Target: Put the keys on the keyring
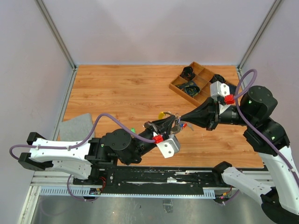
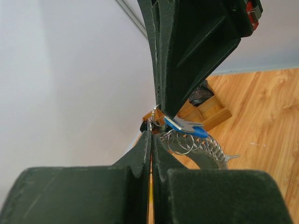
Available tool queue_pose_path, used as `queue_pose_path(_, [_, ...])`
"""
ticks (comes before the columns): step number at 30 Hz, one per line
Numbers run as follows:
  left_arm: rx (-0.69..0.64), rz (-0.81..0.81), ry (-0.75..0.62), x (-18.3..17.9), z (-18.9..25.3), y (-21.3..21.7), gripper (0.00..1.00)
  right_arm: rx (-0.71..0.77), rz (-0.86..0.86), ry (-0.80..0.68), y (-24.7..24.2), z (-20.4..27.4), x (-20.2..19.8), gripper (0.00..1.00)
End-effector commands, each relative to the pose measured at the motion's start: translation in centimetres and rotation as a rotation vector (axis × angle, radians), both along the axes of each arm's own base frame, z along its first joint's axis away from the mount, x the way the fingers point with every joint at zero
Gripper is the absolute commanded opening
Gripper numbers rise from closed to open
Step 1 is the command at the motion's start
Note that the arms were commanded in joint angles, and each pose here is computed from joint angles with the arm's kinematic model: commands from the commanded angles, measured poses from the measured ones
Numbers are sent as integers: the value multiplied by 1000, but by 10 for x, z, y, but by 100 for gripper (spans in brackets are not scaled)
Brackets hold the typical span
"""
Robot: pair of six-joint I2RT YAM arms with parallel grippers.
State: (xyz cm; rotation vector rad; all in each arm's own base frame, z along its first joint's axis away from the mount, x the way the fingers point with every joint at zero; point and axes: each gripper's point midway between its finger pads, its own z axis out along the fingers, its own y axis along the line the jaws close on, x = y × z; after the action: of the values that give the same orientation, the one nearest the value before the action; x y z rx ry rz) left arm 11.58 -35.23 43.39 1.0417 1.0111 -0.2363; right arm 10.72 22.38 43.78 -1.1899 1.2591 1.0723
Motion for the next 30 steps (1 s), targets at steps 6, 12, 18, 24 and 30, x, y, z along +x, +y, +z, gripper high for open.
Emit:
queue_pose_path(6, [-93,2,15,-1,26,4,0,21,0,-9,6,3,1,0])
queue_pose_path(12, [-94,0,15,-2,26,4,0,19,-43,-8,5,2,8,1])
queue_pose_path(18, [-90,2,16,-1,25,4,1,30,-79,-8,3,4,11,1])
queue_pose_path(24, [-90,2,17,-1,24,4,1,43,-121,-15,-1,7,15,1])
queue_pose_path(30, [-88,0,18,-2,24,4,0,54,-141,-14,-2,9,16,1])
